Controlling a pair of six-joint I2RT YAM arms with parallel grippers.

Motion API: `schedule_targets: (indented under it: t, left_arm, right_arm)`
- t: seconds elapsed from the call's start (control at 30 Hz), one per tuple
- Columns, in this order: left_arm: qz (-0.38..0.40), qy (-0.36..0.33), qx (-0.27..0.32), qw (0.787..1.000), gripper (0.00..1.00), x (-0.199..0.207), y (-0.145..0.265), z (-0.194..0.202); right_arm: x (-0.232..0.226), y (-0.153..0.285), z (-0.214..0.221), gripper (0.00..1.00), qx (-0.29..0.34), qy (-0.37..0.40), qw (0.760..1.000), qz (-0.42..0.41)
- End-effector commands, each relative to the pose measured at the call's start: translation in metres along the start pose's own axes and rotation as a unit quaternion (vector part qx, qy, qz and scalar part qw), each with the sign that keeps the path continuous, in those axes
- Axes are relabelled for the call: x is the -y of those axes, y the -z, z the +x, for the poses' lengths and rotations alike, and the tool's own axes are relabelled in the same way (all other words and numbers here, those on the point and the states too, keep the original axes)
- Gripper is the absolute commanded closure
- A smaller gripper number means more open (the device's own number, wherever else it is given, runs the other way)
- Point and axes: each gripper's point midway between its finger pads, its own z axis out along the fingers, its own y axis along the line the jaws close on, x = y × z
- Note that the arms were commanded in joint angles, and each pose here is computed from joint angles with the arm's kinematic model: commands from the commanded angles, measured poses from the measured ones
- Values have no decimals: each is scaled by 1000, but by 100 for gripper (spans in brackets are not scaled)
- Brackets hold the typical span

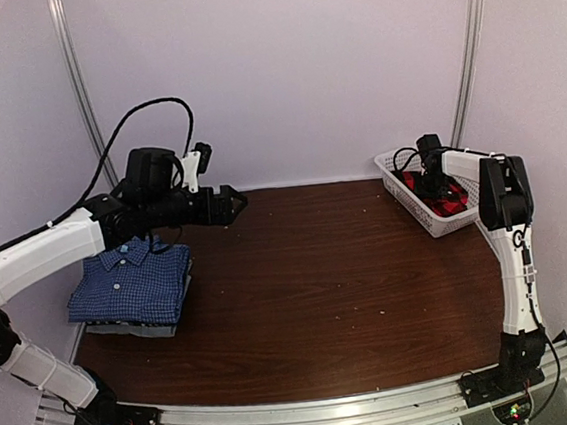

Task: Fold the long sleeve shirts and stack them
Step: Pick up the crumpled shirt from the bin, then place the crumpled shirt at the center of the board.

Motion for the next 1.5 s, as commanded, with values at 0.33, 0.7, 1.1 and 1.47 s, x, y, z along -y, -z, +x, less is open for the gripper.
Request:
schedule_targets:
  t: [0.33, 0.7, 1.1, 1.47]
  left_arm:
    - [8, 3, 38, 999, 2, 4, 13, -20]
    - [14, 5, 40, 999, 2, 6, 10, -21]
    - [14, 8, 35, 999, 2, 5, 5, -16]
    - [21, 14, 38, 999, 2, 7, 7, -15]
  right_arm:
    - [12, 80, -77, 100, 100, -31, 995, 7]
    - [4, 207, -144, 100, 233, -53, 970, -41]
    - [-52, 389, -150, 100, 364, -25, 923, -126]
    - [-140, 468, -66, 100, 374, 55, 891, -250]
